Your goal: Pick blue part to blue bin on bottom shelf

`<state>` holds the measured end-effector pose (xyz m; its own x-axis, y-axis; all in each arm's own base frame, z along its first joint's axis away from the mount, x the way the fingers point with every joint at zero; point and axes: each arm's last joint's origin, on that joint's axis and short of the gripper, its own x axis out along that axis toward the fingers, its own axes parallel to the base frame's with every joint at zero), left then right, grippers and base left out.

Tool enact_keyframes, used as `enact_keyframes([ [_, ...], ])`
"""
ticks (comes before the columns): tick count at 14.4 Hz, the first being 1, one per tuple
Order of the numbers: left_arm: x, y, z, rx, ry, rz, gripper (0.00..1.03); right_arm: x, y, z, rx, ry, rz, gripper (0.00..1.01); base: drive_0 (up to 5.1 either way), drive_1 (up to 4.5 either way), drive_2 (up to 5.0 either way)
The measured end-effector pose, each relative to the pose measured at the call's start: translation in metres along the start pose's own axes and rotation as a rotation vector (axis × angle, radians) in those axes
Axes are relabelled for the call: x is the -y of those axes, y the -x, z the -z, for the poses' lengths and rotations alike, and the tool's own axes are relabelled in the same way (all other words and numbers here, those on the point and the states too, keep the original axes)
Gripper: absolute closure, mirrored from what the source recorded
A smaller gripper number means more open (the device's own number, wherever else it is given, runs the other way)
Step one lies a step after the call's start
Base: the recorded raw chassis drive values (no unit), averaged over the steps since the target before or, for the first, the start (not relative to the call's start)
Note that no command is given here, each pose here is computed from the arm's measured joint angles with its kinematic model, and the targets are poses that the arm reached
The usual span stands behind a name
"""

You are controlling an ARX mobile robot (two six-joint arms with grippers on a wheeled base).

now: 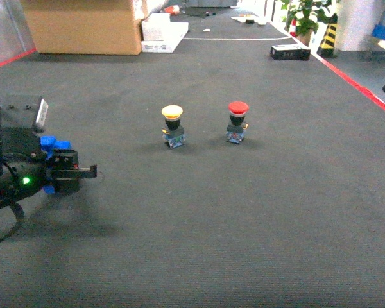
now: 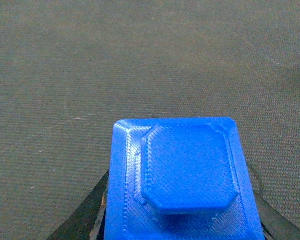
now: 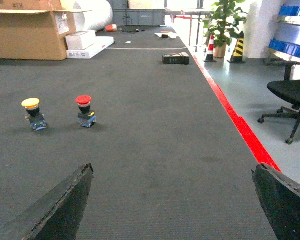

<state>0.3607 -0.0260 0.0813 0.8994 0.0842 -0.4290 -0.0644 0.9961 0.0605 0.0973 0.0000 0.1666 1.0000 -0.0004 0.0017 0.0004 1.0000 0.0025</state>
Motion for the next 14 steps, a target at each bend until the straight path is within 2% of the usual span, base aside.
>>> enact_keyframes([
  [2,-0.01,0.062,-0.027,0.128,-0.008,-0.021,0.59,0.0,0.0,0.0,0.0,0.0,0.0,0.03,0.0,0.0,0.0],
  [5,-0.016,0.115,-0.049,0.202,-0.012,-0.045,0.59,0.0,0.0,0.0,0.0,0.0,0.0,0.03,0.0,0.0,0.0],
  [7,-0.019,0.162,-0.074,0.294,-0.003,-0.06,0.59,0.0,0.0,0.0,0.0,0.0,0.0,0.03,0.0,0.0,0.0],
  [8,-0.02,0.188,-0.081,0.331,-0.001,-0.065,0.59,0.0,0.0,0.0,0.0,0.0,0.0,0.03,0.0,0.0,0.0],
  [10,-0.022,0.234,-0.076,0.343,-0.003,-0.077,0.59,0.0,0.0,0.0,0.0,0.0,0.0,0.03,0.0,0.0,0.0],
  [14,-0.027,0.292,-0.068,0.405,0.008,-0.1,0.59,0.0,0.0,0.0,0.0,0.0,0.0,0.03,0.0,0.0,0.0],
])
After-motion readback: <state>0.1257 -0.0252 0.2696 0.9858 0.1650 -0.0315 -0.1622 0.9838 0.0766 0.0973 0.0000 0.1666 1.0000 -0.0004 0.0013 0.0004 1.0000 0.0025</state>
